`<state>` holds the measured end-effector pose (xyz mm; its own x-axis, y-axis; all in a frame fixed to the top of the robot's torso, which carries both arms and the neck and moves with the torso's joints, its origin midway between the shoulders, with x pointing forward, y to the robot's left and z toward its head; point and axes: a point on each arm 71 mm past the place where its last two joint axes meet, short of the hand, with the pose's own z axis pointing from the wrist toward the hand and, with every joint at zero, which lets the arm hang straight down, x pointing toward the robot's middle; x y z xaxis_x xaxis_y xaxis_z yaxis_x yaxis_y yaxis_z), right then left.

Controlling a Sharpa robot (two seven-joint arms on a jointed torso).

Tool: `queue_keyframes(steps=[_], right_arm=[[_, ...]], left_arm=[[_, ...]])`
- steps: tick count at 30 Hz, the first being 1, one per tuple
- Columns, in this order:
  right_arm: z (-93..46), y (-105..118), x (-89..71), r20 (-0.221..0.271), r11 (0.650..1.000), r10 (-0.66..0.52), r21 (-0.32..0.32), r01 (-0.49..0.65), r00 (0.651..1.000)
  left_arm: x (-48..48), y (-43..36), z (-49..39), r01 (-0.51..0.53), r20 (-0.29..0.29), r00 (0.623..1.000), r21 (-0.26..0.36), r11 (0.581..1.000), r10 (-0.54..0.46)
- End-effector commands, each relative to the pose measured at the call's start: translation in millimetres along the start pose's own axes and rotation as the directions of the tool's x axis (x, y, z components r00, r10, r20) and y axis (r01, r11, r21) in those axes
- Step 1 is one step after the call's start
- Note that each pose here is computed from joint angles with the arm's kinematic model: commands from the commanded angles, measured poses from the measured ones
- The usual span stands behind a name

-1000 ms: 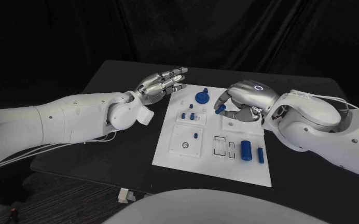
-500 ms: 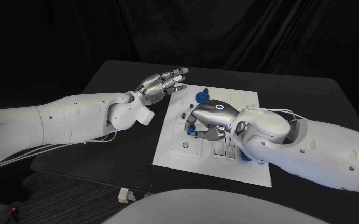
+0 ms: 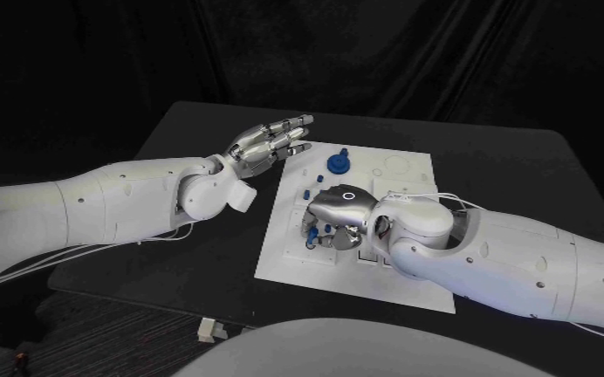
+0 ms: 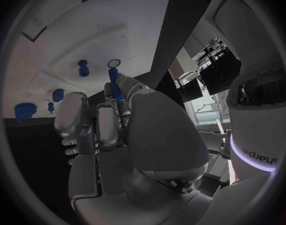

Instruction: Assemble the parts on the task board

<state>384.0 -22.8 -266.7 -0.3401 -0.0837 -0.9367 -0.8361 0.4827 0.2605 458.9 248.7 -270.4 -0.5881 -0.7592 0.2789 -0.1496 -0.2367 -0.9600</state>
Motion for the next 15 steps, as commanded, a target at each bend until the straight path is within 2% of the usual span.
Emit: queue_keyframes(steps=[1, 15], right_arm=[[-0.1, -1.0, 5.1, -0.031, 1.0, -0.014, 0.016, 0.014, 0.999], [1.0, -2.0, 10.8, -0.031, 1.0, -0.005, 0.021, 0.006, 0.999]], left_arm=[[2.1, 0.4, 1.2, 0.013, -0.012, 1.0, 0.009, 1.0, -0.013], [2.6, 1.8, 3.0, 0.017, -0.02, 1.0, 0.004, 1.0, -0.017]])
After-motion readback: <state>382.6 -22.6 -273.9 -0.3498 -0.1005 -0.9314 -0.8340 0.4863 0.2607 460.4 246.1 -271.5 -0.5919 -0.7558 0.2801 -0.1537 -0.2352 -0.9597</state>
